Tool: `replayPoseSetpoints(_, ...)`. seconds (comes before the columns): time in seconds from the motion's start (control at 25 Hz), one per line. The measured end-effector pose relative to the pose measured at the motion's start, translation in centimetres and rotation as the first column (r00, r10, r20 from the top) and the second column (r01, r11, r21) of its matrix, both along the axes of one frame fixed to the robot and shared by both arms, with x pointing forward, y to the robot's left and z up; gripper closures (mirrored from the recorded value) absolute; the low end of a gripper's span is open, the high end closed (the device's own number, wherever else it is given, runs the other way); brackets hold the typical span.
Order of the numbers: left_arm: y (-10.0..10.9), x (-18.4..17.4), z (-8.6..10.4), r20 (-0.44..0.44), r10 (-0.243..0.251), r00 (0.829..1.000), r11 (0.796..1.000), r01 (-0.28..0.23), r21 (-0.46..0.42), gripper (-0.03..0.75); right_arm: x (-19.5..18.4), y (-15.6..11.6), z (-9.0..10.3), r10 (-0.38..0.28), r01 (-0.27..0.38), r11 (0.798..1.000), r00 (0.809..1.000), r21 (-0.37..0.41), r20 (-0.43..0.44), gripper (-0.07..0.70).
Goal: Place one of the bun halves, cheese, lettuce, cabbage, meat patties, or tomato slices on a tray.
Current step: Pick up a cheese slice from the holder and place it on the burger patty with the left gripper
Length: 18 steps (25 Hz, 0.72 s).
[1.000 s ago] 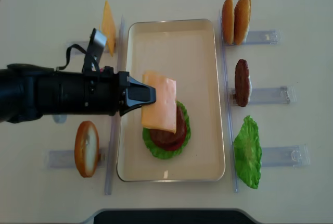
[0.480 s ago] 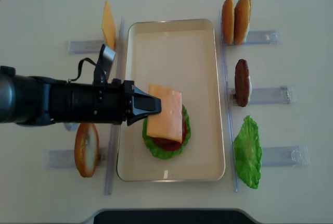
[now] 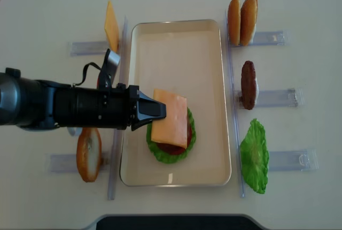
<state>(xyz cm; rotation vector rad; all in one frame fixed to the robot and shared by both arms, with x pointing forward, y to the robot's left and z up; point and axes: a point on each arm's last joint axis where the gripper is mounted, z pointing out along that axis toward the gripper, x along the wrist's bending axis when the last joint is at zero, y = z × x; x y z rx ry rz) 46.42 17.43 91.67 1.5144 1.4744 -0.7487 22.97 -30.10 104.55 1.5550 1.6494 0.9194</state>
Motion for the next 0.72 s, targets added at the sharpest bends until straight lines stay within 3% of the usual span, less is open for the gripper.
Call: replayPoseSetpoints(0.72,-0.03,0.10,0.09,0.053,-0.013,0.998,1.000,0.013,-0.001,0.690,0.00,0.00,0.00,0.000,0.000,1.000,1.000,0.000,0.000,0.262)
